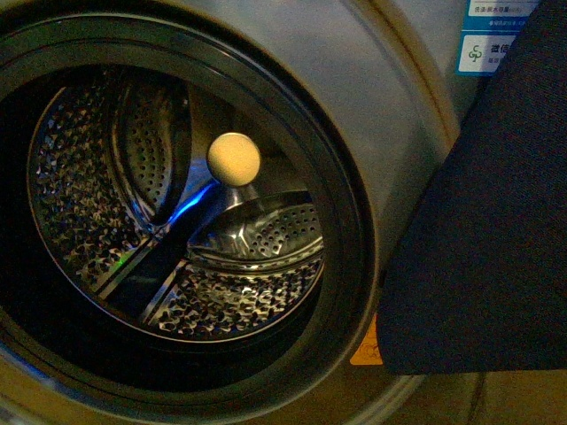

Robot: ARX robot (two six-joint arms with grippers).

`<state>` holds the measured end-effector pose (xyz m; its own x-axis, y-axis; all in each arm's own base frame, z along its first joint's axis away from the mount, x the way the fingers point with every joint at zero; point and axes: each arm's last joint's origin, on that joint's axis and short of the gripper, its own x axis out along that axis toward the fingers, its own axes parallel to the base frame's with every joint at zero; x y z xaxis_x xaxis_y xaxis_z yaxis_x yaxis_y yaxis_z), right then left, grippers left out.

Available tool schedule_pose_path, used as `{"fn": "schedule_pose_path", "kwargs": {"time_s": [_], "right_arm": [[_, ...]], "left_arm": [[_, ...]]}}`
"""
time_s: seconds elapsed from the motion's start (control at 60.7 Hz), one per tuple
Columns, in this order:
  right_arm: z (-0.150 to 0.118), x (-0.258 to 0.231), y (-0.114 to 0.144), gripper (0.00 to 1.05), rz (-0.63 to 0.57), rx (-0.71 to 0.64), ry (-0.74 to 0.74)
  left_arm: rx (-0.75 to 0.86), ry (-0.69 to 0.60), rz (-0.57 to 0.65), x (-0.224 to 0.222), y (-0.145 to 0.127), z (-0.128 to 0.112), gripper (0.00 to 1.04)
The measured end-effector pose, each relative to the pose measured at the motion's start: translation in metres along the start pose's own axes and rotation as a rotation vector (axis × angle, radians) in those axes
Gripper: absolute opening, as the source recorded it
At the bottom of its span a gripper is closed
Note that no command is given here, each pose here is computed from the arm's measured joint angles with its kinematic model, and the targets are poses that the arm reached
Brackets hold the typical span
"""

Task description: Put clothes into washing machine

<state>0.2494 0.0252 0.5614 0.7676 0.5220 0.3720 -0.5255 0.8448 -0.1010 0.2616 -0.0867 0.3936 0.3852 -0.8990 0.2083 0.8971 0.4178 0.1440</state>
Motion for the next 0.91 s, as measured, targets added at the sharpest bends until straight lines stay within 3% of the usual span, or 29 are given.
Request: {"fn": "schedule_pose_path", "kwargs": {"time_s": [0.379, 0.511, 0.692, 0.906], "right_arm": [[0.0, 0.0, 0.0, 0.06, 0.0, 0.0, 0.0], [0.0, 0.0, 0.0, 0.06, 0.0, 0.0, 0.0], [0.0, 0.0, 0.0, 0.06, 0.0, 0.0, 0.0], [0.0, 0.0, 0.0, 0.06, 0.0, -0.001, 0.0]], "left_arm": [[0.02, 0.09, -0.005, 0.1, -0.028, -0.024, 0.98], [0.045, 0.106, 0.053, 0.126, -0.036, -0.027, 0.98], [0.029, 0.066, 0.095, 0.151, -0.049, -0.022, 0.98], [-0.095, 0.003, 0.093, 0.167, -0.062, -0.012, 0.98]]}}
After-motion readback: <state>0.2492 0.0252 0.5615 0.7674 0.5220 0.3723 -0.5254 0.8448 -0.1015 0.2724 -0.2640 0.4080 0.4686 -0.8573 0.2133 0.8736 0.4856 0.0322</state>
